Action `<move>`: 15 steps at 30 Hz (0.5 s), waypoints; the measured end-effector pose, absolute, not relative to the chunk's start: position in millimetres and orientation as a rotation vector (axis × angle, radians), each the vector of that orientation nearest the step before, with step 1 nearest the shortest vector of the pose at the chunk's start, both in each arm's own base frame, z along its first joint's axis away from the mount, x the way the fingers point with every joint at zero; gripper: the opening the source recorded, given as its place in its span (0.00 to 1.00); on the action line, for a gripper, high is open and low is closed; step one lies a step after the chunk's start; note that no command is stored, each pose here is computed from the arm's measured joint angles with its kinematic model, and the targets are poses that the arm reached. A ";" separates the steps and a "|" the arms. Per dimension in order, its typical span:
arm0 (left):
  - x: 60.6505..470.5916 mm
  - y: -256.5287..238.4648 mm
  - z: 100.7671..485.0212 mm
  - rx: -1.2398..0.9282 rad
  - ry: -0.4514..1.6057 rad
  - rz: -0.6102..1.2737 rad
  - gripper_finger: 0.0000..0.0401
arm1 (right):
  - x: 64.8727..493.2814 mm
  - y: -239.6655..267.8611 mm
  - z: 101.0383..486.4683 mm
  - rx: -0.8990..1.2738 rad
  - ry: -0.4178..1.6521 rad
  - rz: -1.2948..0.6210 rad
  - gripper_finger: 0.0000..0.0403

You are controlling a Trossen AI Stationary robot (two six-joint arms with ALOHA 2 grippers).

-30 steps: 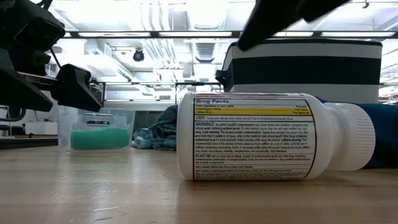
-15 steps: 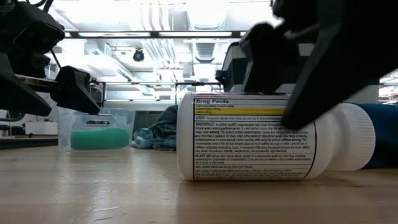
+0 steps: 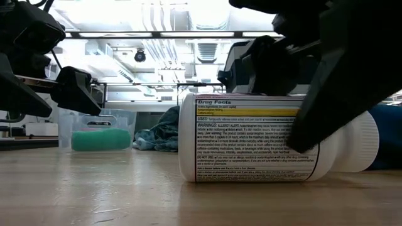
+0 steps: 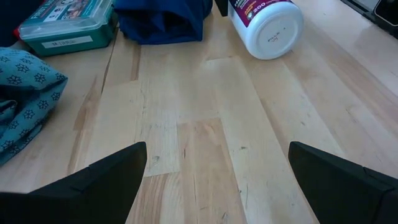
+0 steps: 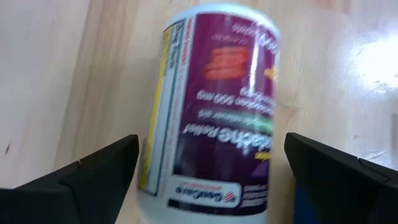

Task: Pick & place medical supplies in basket/bin
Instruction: Put the white pill bottle into the yellow bin

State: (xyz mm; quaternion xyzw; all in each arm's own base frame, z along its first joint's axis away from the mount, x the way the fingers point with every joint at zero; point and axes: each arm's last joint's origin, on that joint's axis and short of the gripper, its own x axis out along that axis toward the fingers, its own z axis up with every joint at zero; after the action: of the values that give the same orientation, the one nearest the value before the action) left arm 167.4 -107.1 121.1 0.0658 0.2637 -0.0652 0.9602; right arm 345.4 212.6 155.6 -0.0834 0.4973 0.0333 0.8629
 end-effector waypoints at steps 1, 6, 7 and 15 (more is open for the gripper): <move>167.4 -107.1 121.1 0.134 0.534 -0.132 0.99 | 344.9 212.6 155.3 -0.172 1.050 0.077 0.99; 167.4 -107.1 121.1 0.134 0.534 -0.132 0.99 | 344.8 213.5 155.2 -0.162 1.056 0.097 0.98; 167.4 -107.1 121.1 0.134 0.534 -0.132 0.99 | 344.7 213.6 155.1 -0.160 1.059 0.104 0.97; 167.4 -107.0 121.1 0.133 0.535 -0.132 0.99 | 344.7 213.5 155.1 -0.159 1.061 0.106 0.76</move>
State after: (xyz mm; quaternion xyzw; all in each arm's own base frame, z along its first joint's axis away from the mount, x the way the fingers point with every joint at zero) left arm 167.4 -107.0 121.1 0.0656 0.2637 -0.0650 0.9602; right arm 344.7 213.5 155.1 -0.0757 0.5052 0.0503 0.8582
